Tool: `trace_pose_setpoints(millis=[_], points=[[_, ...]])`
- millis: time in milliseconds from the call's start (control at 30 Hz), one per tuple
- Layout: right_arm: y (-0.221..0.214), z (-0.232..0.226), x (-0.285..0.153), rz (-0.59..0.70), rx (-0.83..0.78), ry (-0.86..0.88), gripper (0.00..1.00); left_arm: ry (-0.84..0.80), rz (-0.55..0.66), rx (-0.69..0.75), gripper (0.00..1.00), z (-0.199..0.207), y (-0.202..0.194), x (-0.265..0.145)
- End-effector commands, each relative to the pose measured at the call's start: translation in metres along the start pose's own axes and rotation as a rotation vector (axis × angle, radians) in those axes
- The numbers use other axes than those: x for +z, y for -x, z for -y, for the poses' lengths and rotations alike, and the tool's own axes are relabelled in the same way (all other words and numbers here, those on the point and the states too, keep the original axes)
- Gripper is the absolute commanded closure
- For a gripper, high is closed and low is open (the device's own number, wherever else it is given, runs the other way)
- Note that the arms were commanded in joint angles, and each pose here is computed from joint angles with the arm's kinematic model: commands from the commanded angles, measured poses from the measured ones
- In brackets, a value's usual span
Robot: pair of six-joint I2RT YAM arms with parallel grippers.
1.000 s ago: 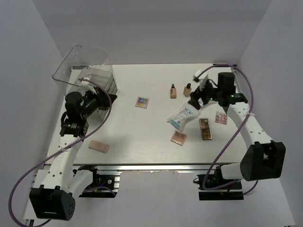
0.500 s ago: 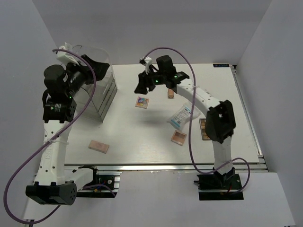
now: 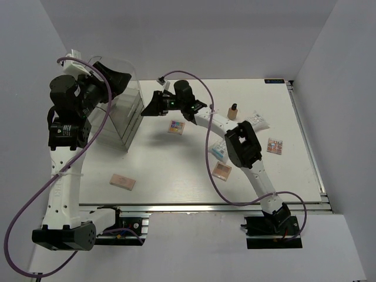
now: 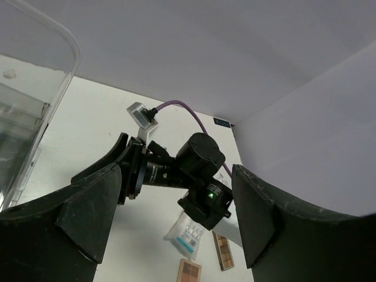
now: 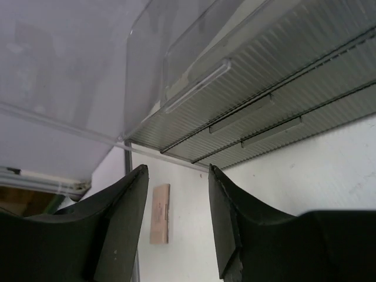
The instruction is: Organize the makeup
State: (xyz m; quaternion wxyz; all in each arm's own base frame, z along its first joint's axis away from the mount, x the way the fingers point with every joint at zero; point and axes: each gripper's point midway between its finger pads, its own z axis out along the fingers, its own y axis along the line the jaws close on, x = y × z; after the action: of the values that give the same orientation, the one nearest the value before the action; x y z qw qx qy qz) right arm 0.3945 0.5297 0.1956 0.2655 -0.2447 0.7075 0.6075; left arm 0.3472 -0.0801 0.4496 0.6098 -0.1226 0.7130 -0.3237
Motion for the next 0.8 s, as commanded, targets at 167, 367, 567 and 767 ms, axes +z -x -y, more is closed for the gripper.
trace_pose_setpoints(millis=[167,367,567,767], points=[[0.03,-0.026,0.026,0.157,0.073,0.056,0.49,0.052,-0.023,-0.032,0.15,-0.006,0.0,-0.001],[0.042,-0.019,0.038,0.241,0.089,0.005,0.48,0.043,-0.018,-0.038,0.15,-0.005,0.0,0.001],[0.043,-0.001,0.046,0.287,0.131,-0.043,0.48,0.027,-0.019,-0.062,0.15,-0.004,-0.002,0.002],[0.035,0.003,0.055,0.286,0.162,-0.037,0.48,0.019,-0.031,-0.067,0.14,-0.002,-0.004,0.003]])
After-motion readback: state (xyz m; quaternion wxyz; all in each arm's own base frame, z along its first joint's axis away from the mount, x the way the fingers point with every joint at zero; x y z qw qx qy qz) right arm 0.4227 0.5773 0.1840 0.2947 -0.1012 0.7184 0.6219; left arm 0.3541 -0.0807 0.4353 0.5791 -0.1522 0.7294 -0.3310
